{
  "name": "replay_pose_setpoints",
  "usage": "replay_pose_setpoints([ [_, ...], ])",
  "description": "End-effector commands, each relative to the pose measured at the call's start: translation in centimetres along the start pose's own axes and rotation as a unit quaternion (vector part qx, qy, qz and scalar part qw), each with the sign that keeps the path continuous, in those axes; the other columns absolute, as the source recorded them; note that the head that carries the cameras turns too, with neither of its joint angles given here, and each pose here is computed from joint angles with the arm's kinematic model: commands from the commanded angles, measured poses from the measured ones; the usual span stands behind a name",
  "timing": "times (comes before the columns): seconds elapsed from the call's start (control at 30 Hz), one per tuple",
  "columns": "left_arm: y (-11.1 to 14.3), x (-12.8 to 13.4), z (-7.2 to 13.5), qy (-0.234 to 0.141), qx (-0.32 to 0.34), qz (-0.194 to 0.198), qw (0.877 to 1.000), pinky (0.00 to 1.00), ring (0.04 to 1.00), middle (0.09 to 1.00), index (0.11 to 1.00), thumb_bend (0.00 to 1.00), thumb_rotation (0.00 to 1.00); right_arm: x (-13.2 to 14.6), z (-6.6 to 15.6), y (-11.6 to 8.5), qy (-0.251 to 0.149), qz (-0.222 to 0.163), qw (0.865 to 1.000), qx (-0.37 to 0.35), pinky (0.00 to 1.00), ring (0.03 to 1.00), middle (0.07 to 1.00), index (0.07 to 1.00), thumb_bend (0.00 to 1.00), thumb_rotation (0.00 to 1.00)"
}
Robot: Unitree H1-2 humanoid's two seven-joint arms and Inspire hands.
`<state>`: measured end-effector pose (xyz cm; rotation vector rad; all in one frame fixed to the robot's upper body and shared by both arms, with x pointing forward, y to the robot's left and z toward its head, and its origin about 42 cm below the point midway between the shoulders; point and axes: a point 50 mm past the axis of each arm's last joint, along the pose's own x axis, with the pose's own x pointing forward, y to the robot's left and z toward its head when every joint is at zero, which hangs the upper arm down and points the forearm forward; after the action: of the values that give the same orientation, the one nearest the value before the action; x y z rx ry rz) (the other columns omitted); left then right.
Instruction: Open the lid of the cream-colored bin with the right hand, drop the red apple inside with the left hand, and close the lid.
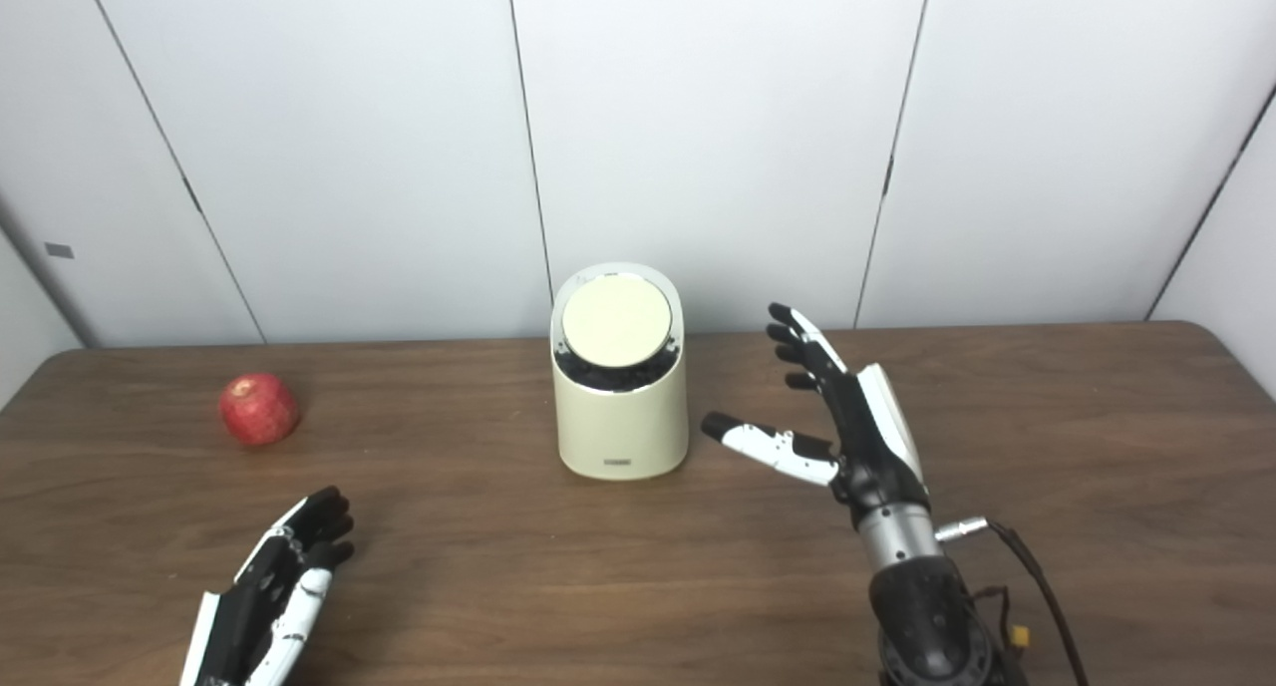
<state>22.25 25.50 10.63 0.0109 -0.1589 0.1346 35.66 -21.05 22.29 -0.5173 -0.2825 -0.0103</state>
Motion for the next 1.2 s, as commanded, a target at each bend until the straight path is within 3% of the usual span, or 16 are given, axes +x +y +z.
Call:
replay_pose_setpoints([
  [0.0, -0.9, -1.7, -2.5, 0.037, -0.006, 0.006, 0.999, 0.83, 0.848, 0.854, 0.856, 0.52, 0.57, 2.0, 2.0, -0.2, -0.032, -0.019, 0.999, -0.002, 0.8, 0.863, 0.878, 0.893, 0.88, 0.46],
  [0.13, -1.1, -1.8, -2.4, 0.038, -0.007, 0.007, 0.999, 0.84, 0.854, 0.861, 0.858, 0.5, 0.57, 4.8, 3.7, 0.5, -0.055, -0.022, 0.998, -0.003, 0.75, 0.858, 0.872, 0.885, 0.9, 0.37],
  [0.63, -1.6, -2.2, -2.3, 0.041, -0.004, 0.006, 0.999, 0.82, 0.843, 0.849, 0.848, 0.49, 0.55, 10.7, 6.5, 3.0, -0.087, -0.007, 0.996, -0.004, 0.7, 0.852, 0.88, 0.879, 0.85, 0.33],
  [0.9, -1.8, -2.4, -2.2, 0.038, -0.003, 0.003, 0.999, 0.82, 0.846, 0.846, 0.842, 0.49, 0.57, 12.4, 6.7, 3.9, -0.096, -0.007, 0.995, -0.018, 0.69, 0.841, 0.884, 0.871, 0.86, 0.31],
  [1.17, -1.8, -2.4, -2.1, 0.036, -0.003, 0.002, 0.999, 0.81, 0.843, 0.848, 0.847, 0.5, 0.6, 13.1, 5.7, 4.6, -0.092, 0.006, 0.995, -0.039, 0.74, 0.856, 0.886, 0.878, 0.86, 0.29],
])
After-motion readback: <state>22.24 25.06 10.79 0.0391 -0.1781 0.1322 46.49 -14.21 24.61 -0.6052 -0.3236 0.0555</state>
